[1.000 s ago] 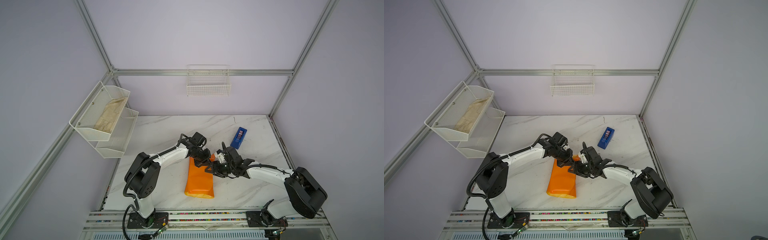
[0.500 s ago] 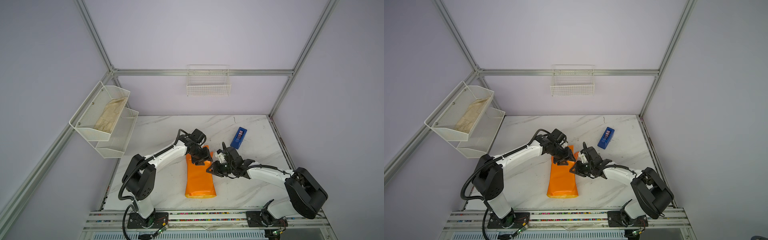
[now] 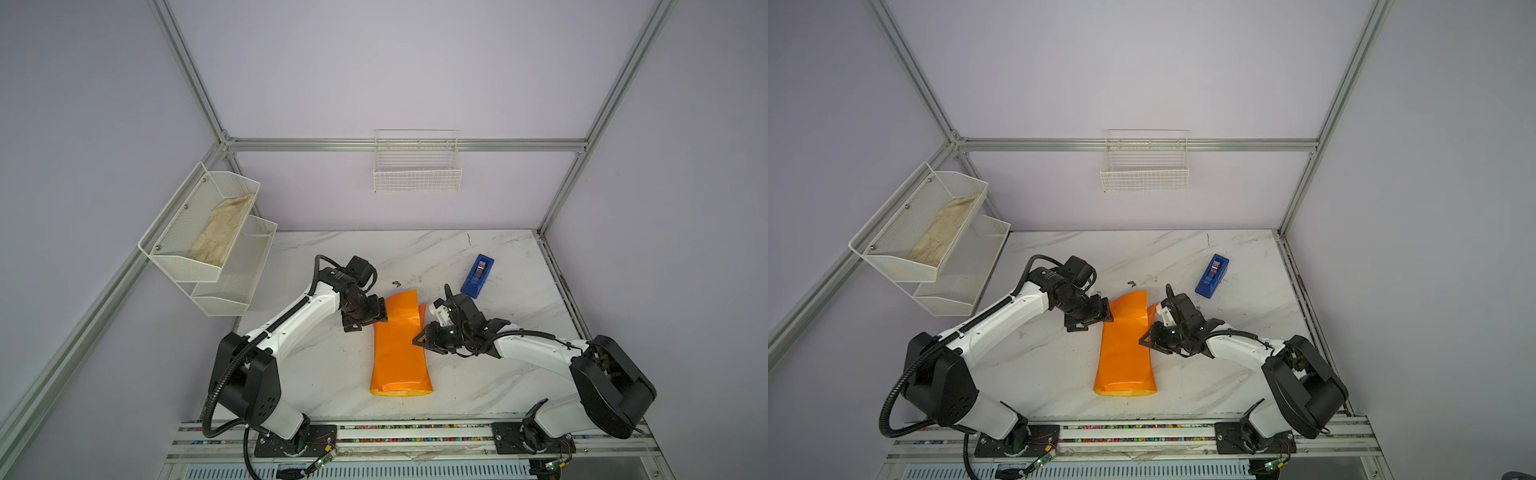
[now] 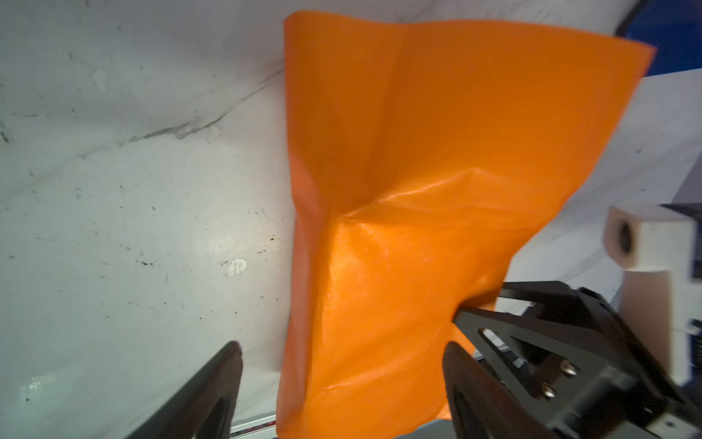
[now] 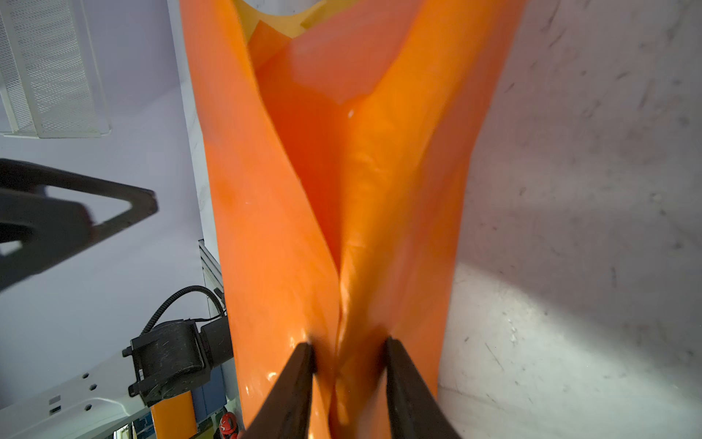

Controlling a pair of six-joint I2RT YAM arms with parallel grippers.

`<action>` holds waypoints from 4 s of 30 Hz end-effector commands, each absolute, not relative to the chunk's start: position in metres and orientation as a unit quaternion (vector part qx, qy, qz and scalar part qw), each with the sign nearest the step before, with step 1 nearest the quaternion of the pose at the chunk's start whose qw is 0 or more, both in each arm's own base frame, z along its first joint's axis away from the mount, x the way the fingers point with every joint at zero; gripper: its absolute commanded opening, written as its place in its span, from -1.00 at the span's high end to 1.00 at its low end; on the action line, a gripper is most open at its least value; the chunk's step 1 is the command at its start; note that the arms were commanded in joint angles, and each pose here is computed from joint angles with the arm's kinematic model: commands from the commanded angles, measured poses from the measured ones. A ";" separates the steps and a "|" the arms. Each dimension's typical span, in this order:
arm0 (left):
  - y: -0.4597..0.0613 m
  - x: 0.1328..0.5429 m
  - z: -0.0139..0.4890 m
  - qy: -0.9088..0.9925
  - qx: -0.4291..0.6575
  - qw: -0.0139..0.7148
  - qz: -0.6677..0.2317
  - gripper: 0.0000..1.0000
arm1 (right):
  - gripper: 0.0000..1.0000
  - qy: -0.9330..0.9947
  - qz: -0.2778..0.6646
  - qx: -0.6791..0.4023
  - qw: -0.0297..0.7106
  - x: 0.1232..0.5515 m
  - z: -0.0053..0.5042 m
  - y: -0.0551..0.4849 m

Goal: Wrap a gift box in wrapping paper
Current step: Second fold the wrapping paper around the gift box, then move the gift box onto the wrapping paper.

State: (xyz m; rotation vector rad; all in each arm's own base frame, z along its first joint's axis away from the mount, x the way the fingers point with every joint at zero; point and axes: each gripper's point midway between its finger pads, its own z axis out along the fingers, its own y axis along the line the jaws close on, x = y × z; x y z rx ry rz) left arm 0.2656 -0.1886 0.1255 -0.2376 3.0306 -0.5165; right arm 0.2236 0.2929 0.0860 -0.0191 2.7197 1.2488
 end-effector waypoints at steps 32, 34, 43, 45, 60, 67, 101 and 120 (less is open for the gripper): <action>-0.214 0.230 0.062 0.967 -0.021 -0.075 -0.242 -0.55 | -0.02 0.934 0.338 0.001 0.113 0.241 0.099 0.273; -0.212 0.228 0.058 0.968 -0.022 -0.081 -0.235 -0.54 | -0.02 0.941 0.304 -0.011 0.149 0.249 0.114 0.262; -0.209 0.228 0.059 0.970 -0.022 -0.079 -0.227 -0.54 | -0.12 0.853 0.291 -0.299 0.312 0.210 0.212 0.298; -0.209 0.229 0.058 0.970 -0.021 -0.081 -0.228 -0.54 | -0.16 0.813 0.293 -0.379 0.330 0.190 0.218 0.315; -0.210 0.229 0.060 0.970 -0.021 -0.082 -0.230 -0.55 | -0.95 0.607 0.138 -0.725 0.294 0.088 0.145 0.345; -0.211 0.229 0.063 0.969 -0.020 -0.081 -0.233 -0.54 | -0.95 0.594 0.066 -0.746 0.293 0.098 0.121 0.339; -0.212 0.225 0.082 0.966 -0.015 -0.074 -0.248 -0.54 | -0.95 0.567 -0.061 -0.749 0.337 0.141 0.110 0.344; -0.201 0.218 0.058 0.972 -0.024 -0.097 -0.210 -0.54 | -0.95 0.582 0.151 -0.709 0.368 0.092 0.193 0.363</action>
